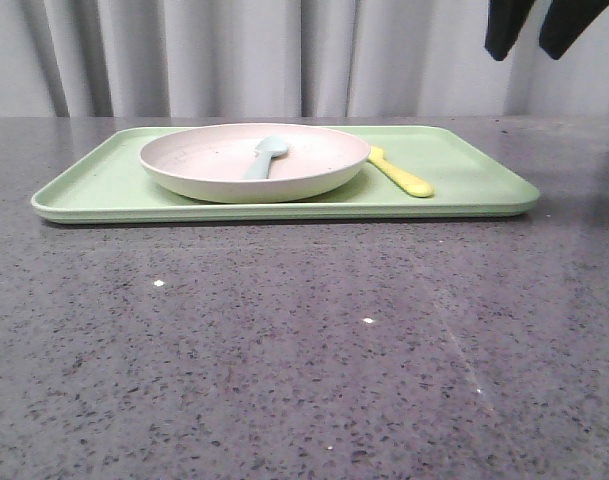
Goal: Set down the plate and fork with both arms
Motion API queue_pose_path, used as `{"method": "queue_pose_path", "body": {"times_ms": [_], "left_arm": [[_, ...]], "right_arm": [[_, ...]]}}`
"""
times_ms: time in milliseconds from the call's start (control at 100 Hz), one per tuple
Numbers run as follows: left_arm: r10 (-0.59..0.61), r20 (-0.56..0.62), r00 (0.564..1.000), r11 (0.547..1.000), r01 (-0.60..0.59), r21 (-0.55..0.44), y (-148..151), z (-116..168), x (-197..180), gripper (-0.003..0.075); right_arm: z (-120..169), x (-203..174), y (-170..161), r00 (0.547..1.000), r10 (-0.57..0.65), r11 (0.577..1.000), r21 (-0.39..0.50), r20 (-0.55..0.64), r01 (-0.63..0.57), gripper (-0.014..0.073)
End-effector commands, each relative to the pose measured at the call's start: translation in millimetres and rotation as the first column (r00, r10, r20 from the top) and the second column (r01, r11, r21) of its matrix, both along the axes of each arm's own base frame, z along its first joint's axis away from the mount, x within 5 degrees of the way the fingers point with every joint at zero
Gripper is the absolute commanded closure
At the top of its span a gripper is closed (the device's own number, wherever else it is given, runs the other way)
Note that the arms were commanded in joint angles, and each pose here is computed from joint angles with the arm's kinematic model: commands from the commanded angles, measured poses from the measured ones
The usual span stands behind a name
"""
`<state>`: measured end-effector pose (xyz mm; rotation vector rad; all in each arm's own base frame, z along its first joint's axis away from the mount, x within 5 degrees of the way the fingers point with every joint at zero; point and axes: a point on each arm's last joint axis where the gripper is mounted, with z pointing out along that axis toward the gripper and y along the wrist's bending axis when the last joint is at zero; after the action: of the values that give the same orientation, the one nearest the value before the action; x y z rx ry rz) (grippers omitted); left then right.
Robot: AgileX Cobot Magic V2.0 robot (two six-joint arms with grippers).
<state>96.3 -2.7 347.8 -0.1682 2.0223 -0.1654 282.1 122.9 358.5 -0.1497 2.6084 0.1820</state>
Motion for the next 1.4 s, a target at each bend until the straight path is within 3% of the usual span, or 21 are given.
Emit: {"method": "queue_pose_path", "body": {"times_ms": [0,150,360,550,920,1390], "left_arm": [[0.012,0.09,0.996,1.0,-0.01,-0.016,0.3,13.8,2.1,0.0472],[0.007,0.091,0.996,1.0,-0.007,-0.006,0.3,13.8,2.1,0.0493],[0.001,0.083,0.997,1.0,-0.001,0.004,0.1,13.1,1.9,0.062],[-0.017,0.071,0.997,1.0,0.016,0.02,-0.8,12.1,1.4,0.074],[-0.106,0.056,0.993,0.994,0.105,0.027,-8.9,6.0,2.0,0.0741],[-0.171,0.133,0.976,0.985,0.168,0.031,-13.9,-19.0,-26.7,0.0741]], "right_arm": [[20.6,-19.5,-9.5,0.989,0.009,0.999,0.051,0.15,-0.017,0.0254],[19.8,-47.9,-23.4,0.97,0.012,0.997,0.07,0.241,-0.03,0.0254],[9.3,-83.3,-38.7,0.939,0.011,0.992,0.111,0.344,-0.053,0.0266],[-0.7,-109.6,-51.6,0.908,0.014,0.991,0.116,0.419,-0.069,0.0416],[-17.8,-152.7,-72.4,0.869,0.011,0.989,0.121,0.494,-0.081,0.0664],[-32.1,-208.0,-97.3,0.78,-0.028,0.978,0.177,0.625,-0.107,0.0662]]}}
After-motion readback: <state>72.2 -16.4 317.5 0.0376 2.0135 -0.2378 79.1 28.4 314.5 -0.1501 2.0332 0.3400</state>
